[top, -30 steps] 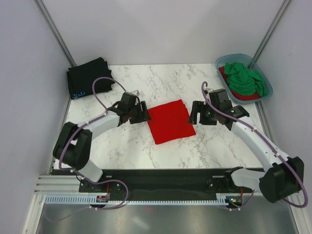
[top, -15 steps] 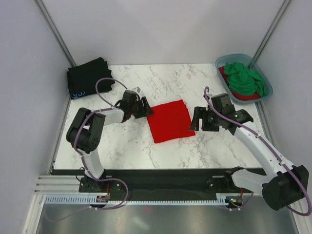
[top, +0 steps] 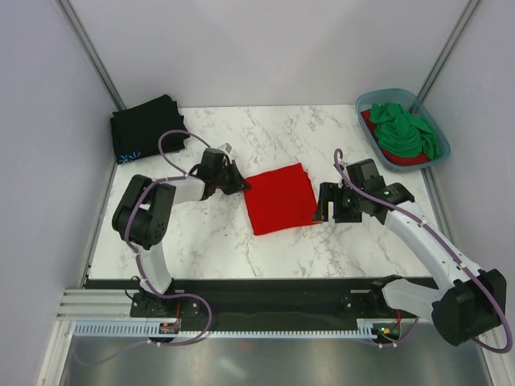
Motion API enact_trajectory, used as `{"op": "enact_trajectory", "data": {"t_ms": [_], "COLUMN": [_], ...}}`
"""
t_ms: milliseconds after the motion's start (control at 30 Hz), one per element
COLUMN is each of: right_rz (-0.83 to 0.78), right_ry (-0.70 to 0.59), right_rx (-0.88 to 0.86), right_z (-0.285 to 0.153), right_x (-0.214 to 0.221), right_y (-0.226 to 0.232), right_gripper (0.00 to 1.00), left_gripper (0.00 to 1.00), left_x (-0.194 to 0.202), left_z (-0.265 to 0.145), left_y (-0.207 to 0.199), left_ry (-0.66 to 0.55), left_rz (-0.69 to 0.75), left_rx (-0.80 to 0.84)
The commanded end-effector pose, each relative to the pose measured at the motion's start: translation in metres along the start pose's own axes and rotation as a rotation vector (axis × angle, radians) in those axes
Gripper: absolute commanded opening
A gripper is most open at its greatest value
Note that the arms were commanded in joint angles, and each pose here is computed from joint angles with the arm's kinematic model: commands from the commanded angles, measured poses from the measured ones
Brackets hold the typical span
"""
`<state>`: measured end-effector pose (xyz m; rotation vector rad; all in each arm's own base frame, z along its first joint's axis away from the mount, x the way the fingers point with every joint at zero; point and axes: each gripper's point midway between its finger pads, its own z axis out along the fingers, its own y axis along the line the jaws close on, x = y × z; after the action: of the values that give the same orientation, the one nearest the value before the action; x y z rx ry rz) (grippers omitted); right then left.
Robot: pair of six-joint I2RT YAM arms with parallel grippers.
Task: Fold and stack the t-shirts
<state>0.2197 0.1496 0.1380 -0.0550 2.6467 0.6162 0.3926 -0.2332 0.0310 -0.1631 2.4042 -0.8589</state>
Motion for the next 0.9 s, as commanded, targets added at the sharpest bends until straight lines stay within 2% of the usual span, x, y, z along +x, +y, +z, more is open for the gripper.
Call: {"op": "enact_trajectory", "data": {"t_ms": [0, 333, 633, 867], "right_rz": [-0.015, -0.035, -0.062, -0.084], "right_ry": [-0.033, -0.066, -0.064, -0.039], "right_rx": [-0.037, -0.077, -0.082, -0.086], "right_z": [-0.01, -0.026, -0.033, -0.038], "right_x": [-0.003, -0.003, 0.002, 0.001], "right_y": [0.009, 0.018, 0.017, 0.02], "right_gripper": [0.84, 0.84, 0.84, 0.85], "left_gripper": [0.02, 0.02, 0.02, 0.02], "left_x": [-0.048, -0.13, -0.234, -0.279], "left_z": [-0.029, -0.09, -0.165, -0.19], "left_y": [-0.017, -0.002, -0.007, -0.014], "left_ry": [-0.057, -0.179, -0.374, -0.438], "left_rz": [0.083, 0.202, 0.296, 0.356], "left_rx": [0.011, -0.139, -0.215, -0.223]}}
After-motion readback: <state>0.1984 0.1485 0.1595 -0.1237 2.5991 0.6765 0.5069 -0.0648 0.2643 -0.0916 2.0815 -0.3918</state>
